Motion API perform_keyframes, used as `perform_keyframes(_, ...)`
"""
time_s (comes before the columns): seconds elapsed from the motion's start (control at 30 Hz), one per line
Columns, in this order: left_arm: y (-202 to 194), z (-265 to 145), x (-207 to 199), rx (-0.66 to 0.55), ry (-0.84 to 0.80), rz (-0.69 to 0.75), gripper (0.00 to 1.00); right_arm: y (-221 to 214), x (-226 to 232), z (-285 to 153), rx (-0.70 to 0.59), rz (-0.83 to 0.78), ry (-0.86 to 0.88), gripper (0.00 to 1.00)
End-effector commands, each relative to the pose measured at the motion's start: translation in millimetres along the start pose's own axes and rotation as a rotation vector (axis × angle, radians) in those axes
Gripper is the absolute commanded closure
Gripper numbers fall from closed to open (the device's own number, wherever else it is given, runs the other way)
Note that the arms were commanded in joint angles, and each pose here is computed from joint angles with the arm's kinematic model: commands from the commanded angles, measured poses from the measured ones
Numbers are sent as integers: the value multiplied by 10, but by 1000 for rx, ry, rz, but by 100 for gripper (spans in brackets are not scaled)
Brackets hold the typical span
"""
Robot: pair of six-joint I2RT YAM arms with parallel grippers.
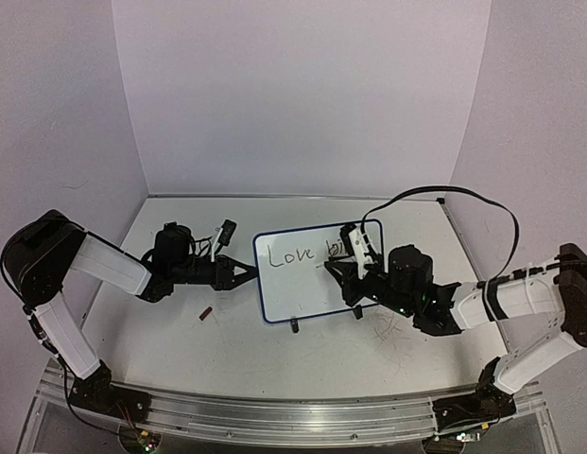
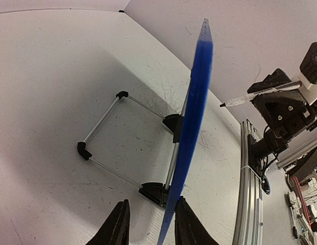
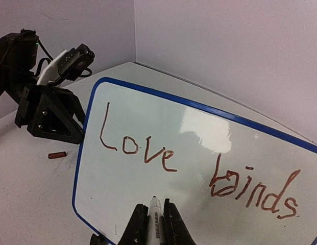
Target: Write a sentence on the whiteboard
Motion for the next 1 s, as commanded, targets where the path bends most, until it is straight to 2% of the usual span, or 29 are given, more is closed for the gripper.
perform_keyframes(0.0, 118, 10, -33, -36, -25, 53, 70, 290, 170, 133, -77, -9, 48, 100)
perform_keyframes(0.1, 128, 24, -45, -32, -37, 57, 76, 319, 382, 263, -71, -32, 101, 100)
perform_keyframes(0.17, 131, 23, -53, -32, -41, 62, 77, 301, 520, 357, -56, -48, 127, 100)
perform_keyframes(0.4, 74, 35, -122, 4, -102, 70, 67, 196, 775, 493, -19, -75, 179, 100)
perform_keyframes(0.57, 82, 36, -171, 8, -126, 84, 65, 129, 855, 559, 0, -77, 192, 100)
perform_keyframes(0.97, 103, 169, -171, 20, -144, 92, 86, 16, 836, 631, 38, -87, 120, 100)
Point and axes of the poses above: each gripper's point midway between its finger pads, its own z axis out along the fingers, its own x axis along the line the jaws close on, y = z × x, the point moved 3 cm from there along -z, back along the fingers, and after that the axes turned 6 degrees about -z, right-handed, at the moved point
